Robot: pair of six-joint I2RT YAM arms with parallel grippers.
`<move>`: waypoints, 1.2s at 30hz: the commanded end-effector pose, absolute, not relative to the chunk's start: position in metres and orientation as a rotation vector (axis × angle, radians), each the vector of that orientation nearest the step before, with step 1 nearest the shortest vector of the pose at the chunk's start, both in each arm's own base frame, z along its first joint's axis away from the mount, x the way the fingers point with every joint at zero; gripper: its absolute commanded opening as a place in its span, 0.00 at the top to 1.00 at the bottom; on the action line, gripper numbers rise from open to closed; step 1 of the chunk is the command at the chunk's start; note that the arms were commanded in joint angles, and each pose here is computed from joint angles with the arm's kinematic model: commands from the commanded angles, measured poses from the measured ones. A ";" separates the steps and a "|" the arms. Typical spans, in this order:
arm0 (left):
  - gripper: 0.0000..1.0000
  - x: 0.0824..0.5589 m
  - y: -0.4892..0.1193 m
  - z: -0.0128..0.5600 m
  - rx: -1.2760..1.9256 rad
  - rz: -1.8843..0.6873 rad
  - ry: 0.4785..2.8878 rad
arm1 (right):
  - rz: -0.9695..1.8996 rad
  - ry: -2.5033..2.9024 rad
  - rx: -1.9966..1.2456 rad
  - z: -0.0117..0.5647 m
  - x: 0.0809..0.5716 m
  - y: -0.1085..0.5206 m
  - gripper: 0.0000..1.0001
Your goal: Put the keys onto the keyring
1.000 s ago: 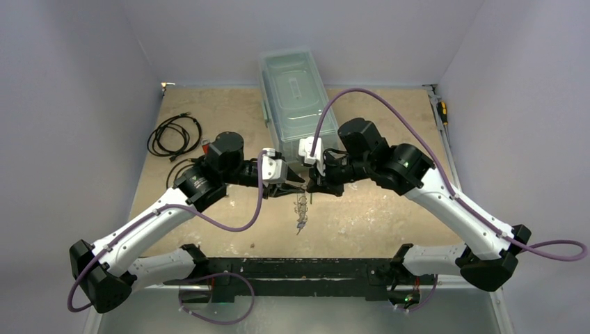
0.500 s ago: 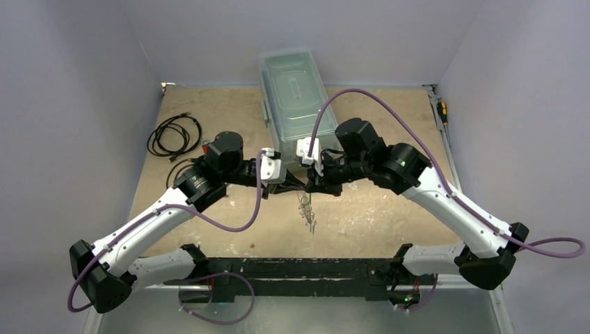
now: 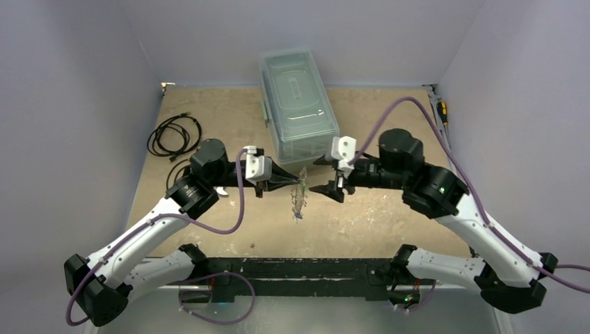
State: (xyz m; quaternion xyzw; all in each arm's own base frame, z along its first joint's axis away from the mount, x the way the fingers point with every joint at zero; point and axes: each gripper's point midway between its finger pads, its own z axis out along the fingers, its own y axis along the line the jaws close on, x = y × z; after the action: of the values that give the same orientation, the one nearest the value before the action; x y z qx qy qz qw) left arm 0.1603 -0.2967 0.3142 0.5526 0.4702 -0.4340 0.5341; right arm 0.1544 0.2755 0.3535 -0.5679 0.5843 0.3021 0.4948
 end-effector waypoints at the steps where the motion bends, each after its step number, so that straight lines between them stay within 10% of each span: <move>1: 1.00 0.156 -0.290 0.358 1.230 -1.037 0.965 | 0.720 1.229 -1.194 0.399 0.157 0.271 0.36; 36: 1.00 0.120 -0.264 0.397 0.989 -1.259 0.770 | 0.982 1.005 -1.193 0.418 0.128 0.301 0.57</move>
State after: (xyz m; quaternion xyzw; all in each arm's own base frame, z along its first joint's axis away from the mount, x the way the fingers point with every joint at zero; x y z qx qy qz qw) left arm 0.1245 -0.2686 0.3858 0.4314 0.3602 -0.5539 0.6143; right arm 0.1335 0.2981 0.4018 -0.5180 0.4594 0.4090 0.5945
